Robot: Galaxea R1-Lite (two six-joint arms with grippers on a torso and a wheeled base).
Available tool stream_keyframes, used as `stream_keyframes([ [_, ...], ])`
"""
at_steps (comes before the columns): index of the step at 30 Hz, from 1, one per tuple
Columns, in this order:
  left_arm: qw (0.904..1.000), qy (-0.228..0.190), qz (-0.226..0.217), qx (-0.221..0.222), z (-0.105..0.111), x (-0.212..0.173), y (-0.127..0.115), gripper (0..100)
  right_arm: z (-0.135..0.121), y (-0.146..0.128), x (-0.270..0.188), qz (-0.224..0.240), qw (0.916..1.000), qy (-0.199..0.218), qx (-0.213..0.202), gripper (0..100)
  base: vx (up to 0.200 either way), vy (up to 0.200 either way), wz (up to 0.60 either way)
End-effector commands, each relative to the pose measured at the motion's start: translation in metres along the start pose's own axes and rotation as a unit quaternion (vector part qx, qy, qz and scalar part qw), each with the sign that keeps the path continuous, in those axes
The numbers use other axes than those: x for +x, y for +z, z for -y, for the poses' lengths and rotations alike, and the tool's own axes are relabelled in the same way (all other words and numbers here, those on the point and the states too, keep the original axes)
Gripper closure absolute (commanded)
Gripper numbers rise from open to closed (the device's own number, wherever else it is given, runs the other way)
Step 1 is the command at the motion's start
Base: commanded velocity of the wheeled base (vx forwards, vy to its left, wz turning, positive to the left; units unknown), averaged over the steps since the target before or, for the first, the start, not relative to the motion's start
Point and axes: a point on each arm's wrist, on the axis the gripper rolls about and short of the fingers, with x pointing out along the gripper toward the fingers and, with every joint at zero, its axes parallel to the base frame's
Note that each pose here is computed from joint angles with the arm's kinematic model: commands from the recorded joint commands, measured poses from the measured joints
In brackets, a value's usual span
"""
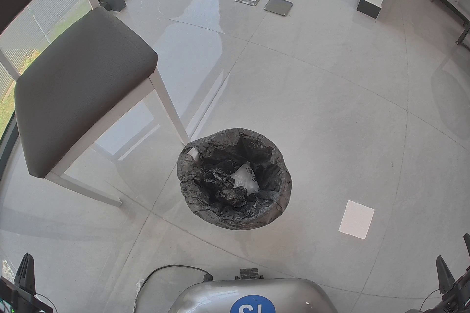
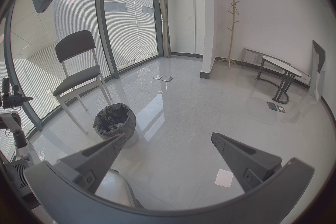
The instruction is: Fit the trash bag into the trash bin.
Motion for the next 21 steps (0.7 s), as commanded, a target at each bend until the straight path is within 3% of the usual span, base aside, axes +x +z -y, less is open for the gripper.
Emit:
stream_keyframes([
  [1,1.0000,0.000,0.007,-0.001,-0.0002,-0.0012,-0.0004,100,0.0000,-0.0051,0.0001,-0.001,1.0000,0.000,0.000,0,0.000,0.000,0.00],
  [21,1.0000,0.000,0.008,-0.001,-0.0002,-0.0012,-0.0002,100,0.0000,-0.0051,0.0001,-0.001,1.0000,0.000,-0.001,0,0.000,0.000,0.00],
])
